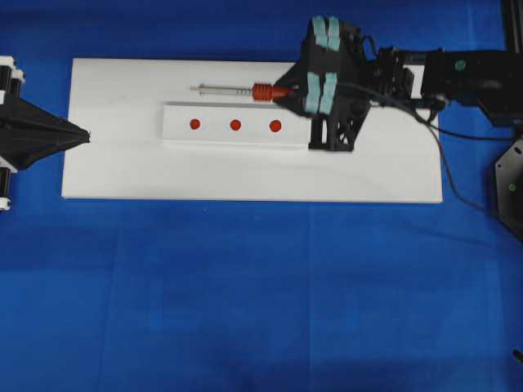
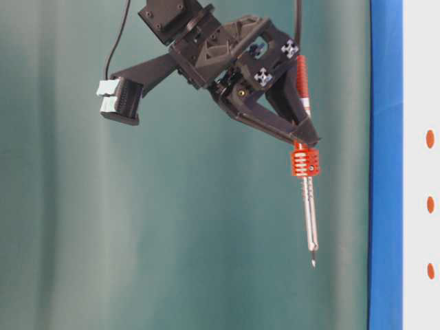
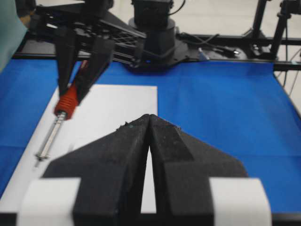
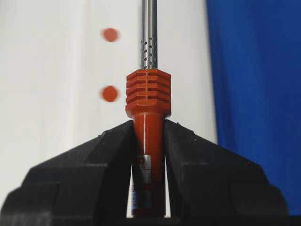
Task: Touch the tip of the soldering iron to the mark.
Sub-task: 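Lift the iron tip-down and carry it above the red dots, then lower the iron tip onto the leftmost red dot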
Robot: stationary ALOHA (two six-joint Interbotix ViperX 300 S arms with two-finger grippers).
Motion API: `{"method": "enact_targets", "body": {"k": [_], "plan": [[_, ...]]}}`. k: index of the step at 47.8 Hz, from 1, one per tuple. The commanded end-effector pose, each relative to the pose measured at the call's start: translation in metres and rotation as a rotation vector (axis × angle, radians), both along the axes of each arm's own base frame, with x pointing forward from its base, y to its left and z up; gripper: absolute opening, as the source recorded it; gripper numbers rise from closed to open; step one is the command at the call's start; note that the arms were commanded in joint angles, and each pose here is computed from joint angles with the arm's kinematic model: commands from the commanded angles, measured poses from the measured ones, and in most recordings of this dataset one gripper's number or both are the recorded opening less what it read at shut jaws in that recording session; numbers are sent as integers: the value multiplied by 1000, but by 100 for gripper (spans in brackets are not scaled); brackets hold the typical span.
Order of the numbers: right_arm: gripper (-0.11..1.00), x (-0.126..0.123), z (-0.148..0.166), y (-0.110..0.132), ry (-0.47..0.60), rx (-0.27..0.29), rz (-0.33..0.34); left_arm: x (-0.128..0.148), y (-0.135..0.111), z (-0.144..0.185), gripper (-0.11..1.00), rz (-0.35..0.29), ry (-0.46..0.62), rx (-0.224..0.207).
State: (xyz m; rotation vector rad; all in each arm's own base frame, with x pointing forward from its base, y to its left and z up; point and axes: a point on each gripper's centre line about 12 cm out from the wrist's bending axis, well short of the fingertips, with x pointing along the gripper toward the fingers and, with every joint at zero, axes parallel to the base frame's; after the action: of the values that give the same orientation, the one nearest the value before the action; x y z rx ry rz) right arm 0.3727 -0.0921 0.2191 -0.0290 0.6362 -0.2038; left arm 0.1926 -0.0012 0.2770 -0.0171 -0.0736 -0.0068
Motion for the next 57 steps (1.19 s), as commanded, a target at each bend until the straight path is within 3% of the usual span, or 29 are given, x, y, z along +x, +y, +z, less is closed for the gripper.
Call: {"method": "enact_targets", "body": {"k": [1, 9, 30, 57], "plan": [[6, 3, 19, -1, -49, -19, 4, 1, 0, 5, 0, -2, -18, 3], [6, 1, 17, -1, -22, -13, 2, 1, 0, 5, 0, -2, -18, 6], [6, -9, 17, -1, 200, 35, -13, 2, 0, 4, 0, -1, -12, 14], [6, -5, 21, 1, 184, 30, -4, 2, 0, 4, 0, -1, -12, 12]]}}
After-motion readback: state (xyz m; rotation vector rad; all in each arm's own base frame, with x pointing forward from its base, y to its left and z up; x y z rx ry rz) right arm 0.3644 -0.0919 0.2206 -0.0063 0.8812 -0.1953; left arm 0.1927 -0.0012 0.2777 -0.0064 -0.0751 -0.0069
